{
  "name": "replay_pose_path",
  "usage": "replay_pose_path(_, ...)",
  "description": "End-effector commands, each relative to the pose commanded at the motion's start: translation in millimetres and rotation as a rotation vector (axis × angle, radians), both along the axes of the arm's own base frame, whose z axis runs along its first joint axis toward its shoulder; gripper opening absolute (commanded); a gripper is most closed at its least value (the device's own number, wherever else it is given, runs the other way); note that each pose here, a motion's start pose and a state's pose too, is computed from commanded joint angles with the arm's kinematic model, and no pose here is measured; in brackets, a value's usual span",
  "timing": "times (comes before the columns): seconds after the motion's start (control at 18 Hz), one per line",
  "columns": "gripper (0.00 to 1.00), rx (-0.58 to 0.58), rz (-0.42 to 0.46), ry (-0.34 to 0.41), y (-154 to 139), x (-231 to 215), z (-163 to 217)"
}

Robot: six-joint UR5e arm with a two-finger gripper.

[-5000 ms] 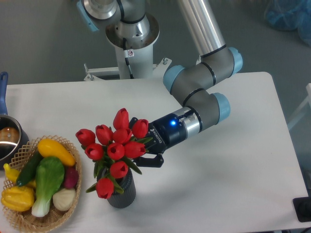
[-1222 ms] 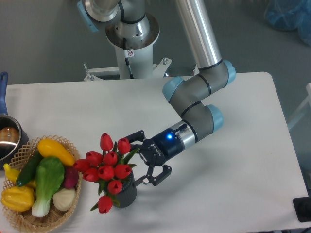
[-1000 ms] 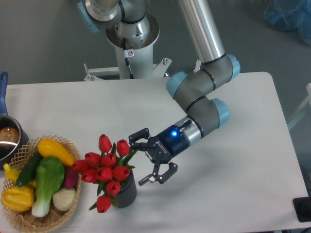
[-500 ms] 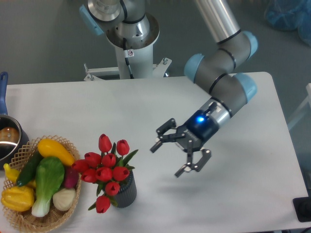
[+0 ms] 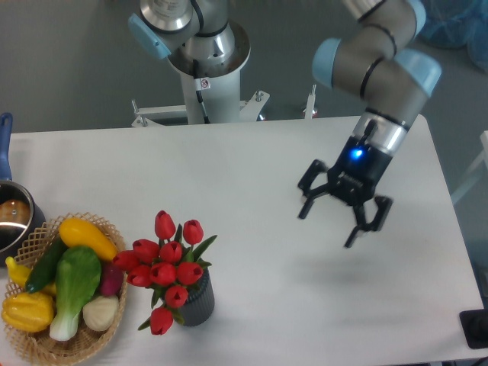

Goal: Insert the flowers into the vase

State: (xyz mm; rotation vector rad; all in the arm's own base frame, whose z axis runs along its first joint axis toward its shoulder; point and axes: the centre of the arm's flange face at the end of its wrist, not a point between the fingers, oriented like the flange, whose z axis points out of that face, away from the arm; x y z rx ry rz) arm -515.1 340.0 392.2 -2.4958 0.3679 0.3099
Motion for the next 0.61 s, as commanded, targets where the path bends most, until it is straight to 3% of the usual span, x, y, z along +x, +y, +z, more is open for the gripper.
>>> replay_pose_path(0.17,1.0,-0.147,0.119,0.06,-37.7,-2.7,23.9)
replay_pose_path(0.5,1.0,-0.322,0.314,0.095,-124.3,-0.6,70.9)
replay_pose_path(0.61,1.0,-0.365,0.37,0.07,-163.9,-0.4,81.7)
